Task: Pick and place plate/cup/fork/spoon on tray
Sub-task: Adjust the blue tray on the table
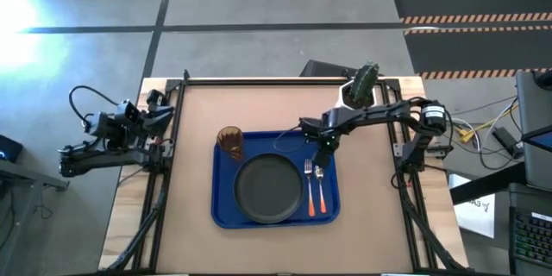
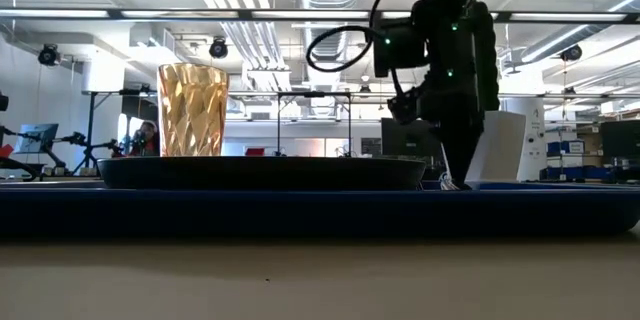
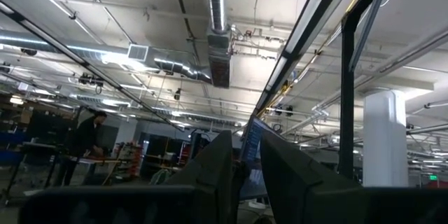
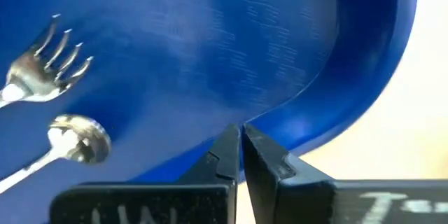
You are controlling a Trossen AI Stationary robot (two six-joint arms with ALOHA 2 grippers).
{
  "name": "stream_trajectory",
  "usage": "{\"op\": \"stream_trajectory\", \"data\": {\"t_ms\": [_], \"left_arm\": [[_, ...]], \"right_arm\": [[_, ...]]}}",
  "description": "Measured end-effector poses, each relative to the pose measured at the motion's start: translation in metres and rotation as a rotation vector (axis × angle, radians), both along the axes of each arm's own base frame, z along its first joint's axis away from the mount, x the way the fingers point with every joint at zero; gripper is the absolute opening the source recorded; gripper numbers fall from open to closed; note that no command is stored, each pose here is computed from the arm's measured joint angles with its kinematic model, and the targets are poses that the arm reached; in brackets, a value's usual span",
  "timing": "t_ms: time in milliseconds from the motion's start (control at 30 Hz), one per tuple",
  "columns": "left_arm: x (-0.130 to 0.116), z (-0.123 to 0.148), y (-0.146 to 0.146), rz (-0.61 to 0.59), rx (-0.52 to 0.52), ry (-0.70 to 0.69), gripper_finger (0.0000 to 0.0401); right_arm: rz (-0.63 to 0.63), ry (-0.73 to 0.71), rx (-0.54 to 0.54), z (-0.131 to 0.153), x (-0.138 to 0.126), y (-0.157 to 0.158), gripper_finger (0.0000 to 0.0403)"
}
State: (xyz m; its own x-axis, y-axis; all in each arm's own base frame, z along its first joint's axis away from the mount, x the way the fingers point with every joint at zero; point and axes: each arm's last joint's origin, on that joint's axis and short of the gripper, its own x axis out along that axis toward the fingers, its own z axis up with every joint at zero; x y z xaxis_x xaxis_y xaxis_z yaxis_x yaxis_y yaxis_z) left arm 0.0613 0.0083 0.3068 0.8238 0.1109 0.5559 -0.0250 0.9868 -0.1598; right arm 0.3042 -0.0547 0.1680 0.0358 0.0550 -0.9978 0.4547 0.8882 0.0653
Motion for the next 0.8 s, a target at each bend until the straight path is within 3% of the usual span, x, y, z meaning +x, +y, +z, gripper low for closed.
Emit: {"op": "stream_trajectory", "data": {"t_ms": [433, 800], "left_arm": [[0.000, 0.000, 0.000, 0.000, 0.000, 0.000, 0.0058], [0.000, 0.000, 0.000, 0.000, 0.000, 0.000, 0.0058]], "right_arm": [[-0.055, -0.039, 0.026, -0.021, -0.016, 0.008, 0.0008], [-0.063, -0.049, 0.023, -0.013, -0.031, 0.013, 0.0008]]}}
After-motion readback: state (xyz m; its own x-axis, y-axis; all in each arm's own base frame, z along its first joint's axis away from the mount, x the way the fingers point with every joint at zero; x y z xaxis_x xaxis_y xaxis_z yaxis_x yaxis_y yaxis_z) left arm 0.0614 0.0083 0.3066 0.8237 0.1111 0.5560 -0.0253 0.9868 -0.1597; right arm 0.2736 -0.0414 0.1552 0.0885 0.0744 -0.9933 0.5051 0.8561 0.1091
